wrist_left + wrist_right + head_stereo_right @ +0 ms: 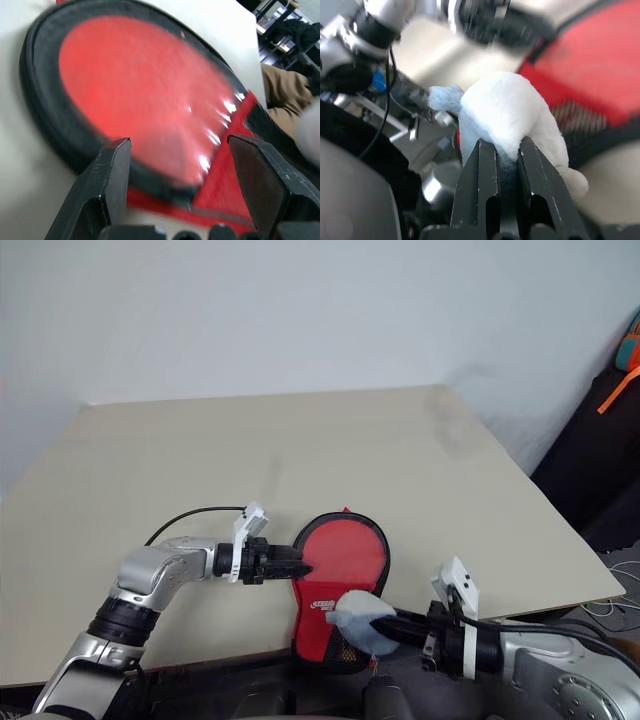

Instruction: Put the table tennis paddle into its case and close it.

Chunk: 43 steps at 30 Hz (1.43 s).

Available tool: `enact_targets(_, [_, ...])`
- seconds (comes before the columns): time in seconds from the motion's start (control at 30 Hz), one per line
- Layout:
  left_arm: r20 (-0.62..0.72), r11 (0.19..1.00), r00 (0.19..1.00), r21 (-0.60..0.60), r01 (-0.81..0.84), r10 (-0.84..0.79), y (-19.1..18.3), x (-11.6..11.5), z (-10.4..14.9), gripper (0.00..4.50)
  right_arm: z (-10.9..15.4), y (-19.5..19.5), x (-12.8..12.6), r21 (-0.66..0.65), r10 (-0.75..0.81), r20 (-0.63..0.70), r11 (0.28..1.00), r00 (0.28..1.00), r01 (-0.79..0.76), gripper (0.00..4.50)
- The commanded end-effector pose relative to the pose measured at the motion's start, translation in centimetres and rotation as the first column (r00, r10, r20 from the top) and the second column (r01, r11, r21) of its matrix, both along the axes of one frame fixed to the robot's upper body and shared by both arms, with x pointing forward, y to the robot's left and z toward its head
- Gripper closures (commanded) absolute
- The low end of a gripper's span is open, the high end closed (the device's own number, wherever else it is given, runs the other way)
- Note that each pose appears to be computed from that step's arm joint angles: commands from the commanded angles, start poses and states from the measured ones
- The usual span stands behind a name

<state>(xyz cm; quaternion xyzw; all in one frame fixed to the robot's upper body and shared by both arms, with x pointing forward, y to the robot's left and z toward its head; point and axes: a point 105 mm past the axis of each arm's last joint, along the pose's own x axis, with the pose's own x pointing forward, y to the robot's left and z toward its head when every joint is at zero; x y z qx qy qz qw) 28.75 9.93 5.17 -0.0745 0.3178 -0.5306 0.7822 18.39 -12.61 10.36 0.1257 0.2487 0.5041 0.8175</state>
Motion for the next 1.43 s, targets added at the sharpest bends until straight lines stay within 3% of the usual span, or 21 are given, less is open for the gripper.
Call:
enact_targets(0.03, [-0.019, 0.996, 1.000, 0.091, -0.003, 0.004, 0.9, -1.1, -2.0, 1.25, 1.1, 0.1, 1.4, 0.041, -0.018, 0.034, 0.999, 0.999, 0.017, 4.50])
enact_targets(0.23, [-0.006, 0.994, 1.000, 0.108, 0.002, -0.001, 0.6, -1.8, -2.7, 1.25, 0.1, 0.5, 3.8, 0.033, -0.079, 0.044, 0.996, 0.996, 0.078, 4.50])
enact_targets(0.57, [0.005, 0.993, 1.000, 0.115, -0.011, 0.011, 1.4, -1.6, -2.3, 1.25, -0.5, 1.7, 4.5, 0.037, -0.084, 0.066, 0.996, 0.994, 0.082, 1.11])
enact_targets(0.83, [-0.009, 0.989, 0.997, 0.125, -0.076, 0.078, 3.3, -1.2, -2.6, 1.25, 3.1, -0.2, 6.0, 0.233, -0.190, 0.164, 0.961, 0.968, 0.149, 1.11])
enact_targets(1.0, [0.004, 0.979, 0.988, 0.132, -0.155, 0.156, 5.0, -0.2, -2.5, 1.25, 3.5, 0.1, 7.0, 0.239, -0.201, 0.182, 0.959, 0.962, 0.155, 1.11])
enact_targets(1.2, [0.073, 0.945, 0.955, 0.138, -0.296, 0.288, 9.1, 1.3, -0.5, 1.25, 5.5, -1.3, 8.6, 0.314, -0.278, 0.212, 0.927, 0.937, 0.204, 1.11])
enact_targets(1.43, [0.120, 0.908, 0.930, 0.205, -0.366, 0.348, 14.0, -0.5, 0.9, 1.25, 6.4, -3.1, 11.0, 0.318, -0.330, 0.228, 0.915, 0.916, 0.250, 1.11])
